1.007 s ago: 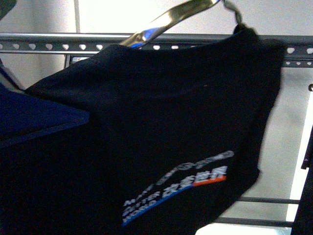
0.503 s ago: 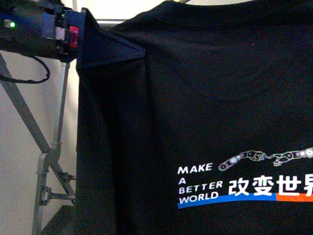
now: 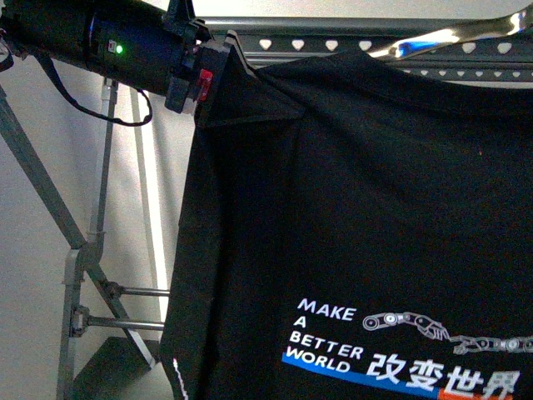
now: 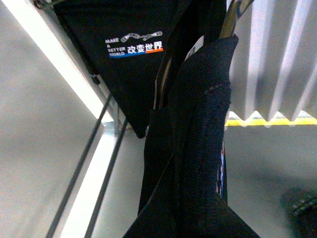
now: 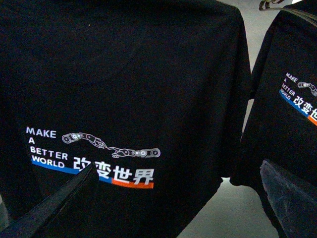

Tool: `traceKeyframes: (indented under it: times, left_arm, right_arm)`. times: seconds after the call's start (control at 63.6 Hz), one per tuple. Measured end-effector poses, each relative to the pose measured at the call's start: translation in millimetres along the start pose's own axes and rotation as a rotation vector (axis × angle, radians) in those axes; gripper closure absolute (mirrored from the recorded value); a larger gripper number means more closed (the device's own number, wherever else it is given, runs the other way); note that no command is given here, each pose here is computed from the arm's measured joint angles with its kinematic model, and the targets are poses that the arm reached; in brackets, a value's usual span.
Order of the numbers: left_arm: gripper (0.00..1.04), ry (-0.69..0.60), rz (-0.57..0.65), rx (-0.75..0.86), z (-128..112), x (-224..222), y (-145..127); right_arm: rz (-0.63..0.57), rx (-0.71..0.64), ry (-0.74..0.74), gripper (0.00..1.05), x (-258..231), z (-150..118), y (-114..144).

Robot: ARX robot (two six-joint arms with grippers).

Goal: Hang clothes on hanger

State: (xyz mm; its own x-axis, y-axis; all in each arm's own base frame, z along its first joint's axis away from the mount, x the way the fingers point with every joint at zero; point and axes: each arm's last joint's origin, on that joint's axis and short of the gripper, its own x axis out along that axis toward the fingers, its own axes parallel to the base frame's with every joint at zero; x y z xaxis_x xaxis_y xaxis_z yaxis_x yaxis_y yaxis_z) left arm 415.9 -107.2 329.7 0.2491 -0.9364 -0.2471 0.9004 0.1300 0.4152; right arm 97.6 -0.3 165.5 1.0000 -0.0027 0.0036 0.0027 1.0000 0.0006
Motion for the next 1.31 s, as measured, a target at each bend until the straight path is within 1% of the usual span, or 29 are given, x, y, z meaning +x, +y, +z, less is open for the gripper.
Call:
traceKeyframes:
  times: [0.142,0.299,0.472,0.488,0.535,0.582,0.629,0.708,0.723,0.786,0.849,0.865,0.944,1.069,1.101,1.18,1.274,1.305]
  left_arm:
    - [1.01,-0.031,0.123,0.073,9,-3,9]
    - [1.01,-0.043,0.139,0.049,16,-6,9]
    - [1.01,-0.045,0.137,0.036,17,-6,9]
    - [1.01,-0.044,0.137,0.035,16,-6,9]
    - [1.01,-0.042,0.139,0.034,16,-7,9]
    - [1.01,-0.041,0.142,0.034,16,-7,9]
    - [1.01,-0.041,0.142,0.034,16,-7,9]
    - [1.01,-0.043,0.138,0.034,17,-6,9]
    - [1.01,-0.043,0.138,0.034,17,-6,9]
    - [1.01,-0.040,0.142,0.031,15,-7,9]
    - [1.01,-0.039,0.144,0.030,15,-8,9]
    - [1.01,-0.039,0.144,0.030,15,-8,9]
    - [1.01,-0.039,0.143,0.030,15,-8,9]
    - [1.01,-0.043,0.137,0.032,16,-6,8]
    - [1.01,-0.043,0.137,0.032,16,-6,8]
    - [1.01,-0.044,0.136,0.031,16,-6,8]
    - [1.01,-0.043,0.136,0.031,16,-6,8]
    - [1.01,-0.043,0.137,0.031,16,-6,8]
  right_arm:
    - [0.001,0.000,0.000,0.07,0,0,0]
    - [0.000,0.000,0.000,0.07,0,0,0]
    - [0.000,0.000,0.000,0.07,0,0,0]
    - [0.015,-0.003,0.007,0.07,0,0,0]
    - [0.186,-0.018,0.141,0.07,2,1,-2]
    - [0.293,-0.022,0.190,0.07,7,7,-8]
    - [0.337,-0.031,0.183,0.07,12,16,-15]
    - [0.384,-0.116,0.110,0.07,28,45,-36]
    - [0.388,-0.168,0.074,0.07,36,60,-45]
    - [0.369,-0.325,-0.003,0.07,62,97,-64]
    - [0.361,-0.418,-0.037,0.07,80,115,-73]
    - [0.362,-0.461,-0.052,0.07,88,121,-76]
    - [0.384,-0.562,-0.091,0.07,110,136,-81]
    - [0.453,-0.845,-0.218,0.07,155,161,-78]
    - [0.465,-0.882,-0.229,0.07,160,162,-77]
    - [0.502,-1.032,-0.260,0.07,177,166,-70]
    - [0.538,-1.149,-0.257,0.07,192,166,-65]
    - [0.548,-1.168,-0.255,0.07,195,165,-64]
